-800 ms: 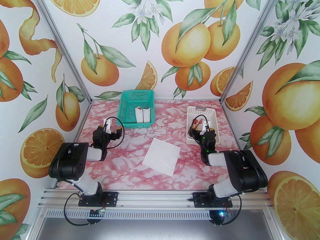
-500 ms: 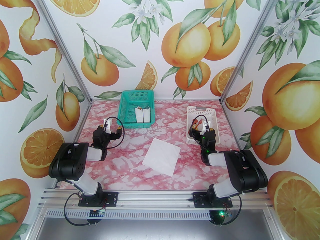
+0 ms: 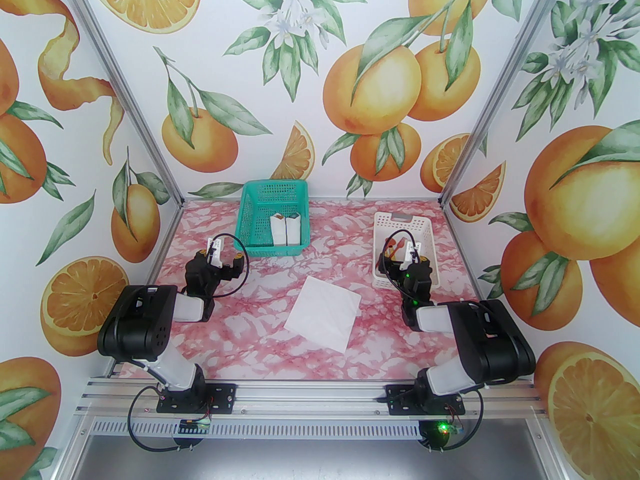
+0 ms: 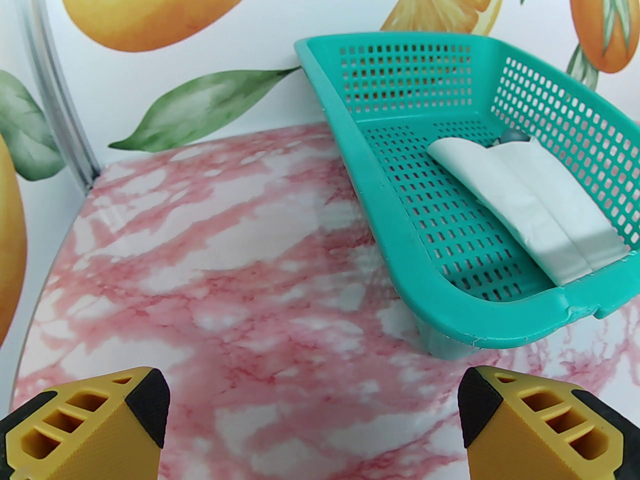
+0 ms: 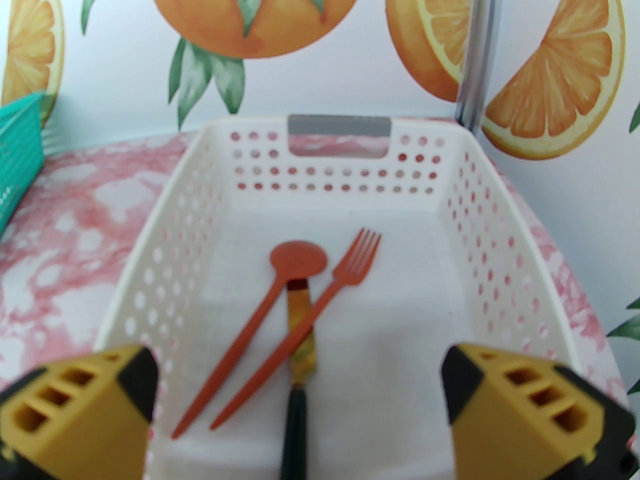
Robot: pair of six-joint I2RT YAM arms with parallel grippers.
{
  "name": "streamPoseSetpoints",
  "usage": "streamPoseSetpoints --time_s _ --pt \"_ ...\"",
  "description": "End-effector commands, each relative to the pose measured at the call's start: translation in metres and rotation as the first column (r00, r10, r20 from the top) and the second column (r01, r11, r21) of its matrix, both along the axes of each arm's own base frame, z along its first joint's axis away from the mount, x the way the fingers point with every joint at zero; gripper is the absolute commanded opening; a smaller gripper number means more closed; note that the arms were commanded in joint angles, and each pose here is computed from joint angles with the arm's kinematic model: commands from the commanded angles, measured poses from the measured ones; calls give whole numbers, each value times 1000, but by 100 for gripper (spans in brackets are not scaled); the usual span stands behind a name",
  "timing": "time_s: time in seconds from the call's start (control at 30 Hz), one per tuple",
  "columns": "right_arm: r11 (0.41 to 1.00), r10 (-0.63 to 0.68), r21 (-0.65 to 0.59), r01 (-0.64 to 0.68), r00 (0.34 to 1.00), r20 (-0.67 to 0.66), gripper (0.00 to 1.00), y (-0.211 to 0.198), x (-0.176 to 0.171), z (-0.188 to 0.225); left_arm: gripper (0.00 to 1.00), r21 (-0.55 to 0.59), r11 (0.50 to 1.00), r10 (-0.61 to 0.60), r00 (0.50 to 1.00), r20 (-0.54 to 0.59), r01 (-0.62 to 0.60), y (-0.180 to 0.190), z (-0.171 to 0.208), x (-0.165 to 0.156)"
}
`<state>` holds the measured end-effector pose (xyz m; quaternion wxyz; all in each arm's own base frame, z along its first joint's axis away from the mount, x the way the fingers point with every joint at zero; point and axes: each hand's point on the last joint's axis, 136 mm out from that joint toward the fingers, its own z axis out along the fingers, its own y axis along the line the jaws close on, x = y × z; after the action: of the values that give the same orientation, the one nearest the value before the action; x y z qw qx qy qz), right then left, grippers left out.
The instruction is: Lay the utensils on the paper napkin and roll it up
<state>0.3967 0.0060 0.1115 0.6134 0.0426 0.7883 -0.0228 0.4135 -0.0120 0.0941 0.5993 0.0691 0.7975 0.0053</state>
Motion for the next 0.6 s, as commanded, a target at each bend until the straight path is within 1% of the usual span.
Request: streamPoseSetpoints --time_s 0.0,0.23,0.3,0.37,0.47,0.57 --pt "1000 -11 0 11 1000 11 100 -1 5 4 100 2 1000 -1 1000 26 1 -1 10 6" --pt "1000 -9 4 9 1000 13 100 -1 4 4 100 0 1000 -4 1000 29 4 -1 11 5" --pt "1000 -23 7 23 999 30 100 -3 2 9 100 3 999 -33 999 43 33 -6 13 3" --pt "999 -42 10 41 998 53 100 -7 -4 18 100 23 999 -50 996 74 48 -11 21 -2" --pt "998 -66 11 65 995 78 100 -12 -16 32 100 52 998 -36 994 101 31 -14 38 -11" --pt "995 -94 -11 94 994 64 100 -19 -28 40 100 84 996 -24 993 116 14 -17 56 -17"
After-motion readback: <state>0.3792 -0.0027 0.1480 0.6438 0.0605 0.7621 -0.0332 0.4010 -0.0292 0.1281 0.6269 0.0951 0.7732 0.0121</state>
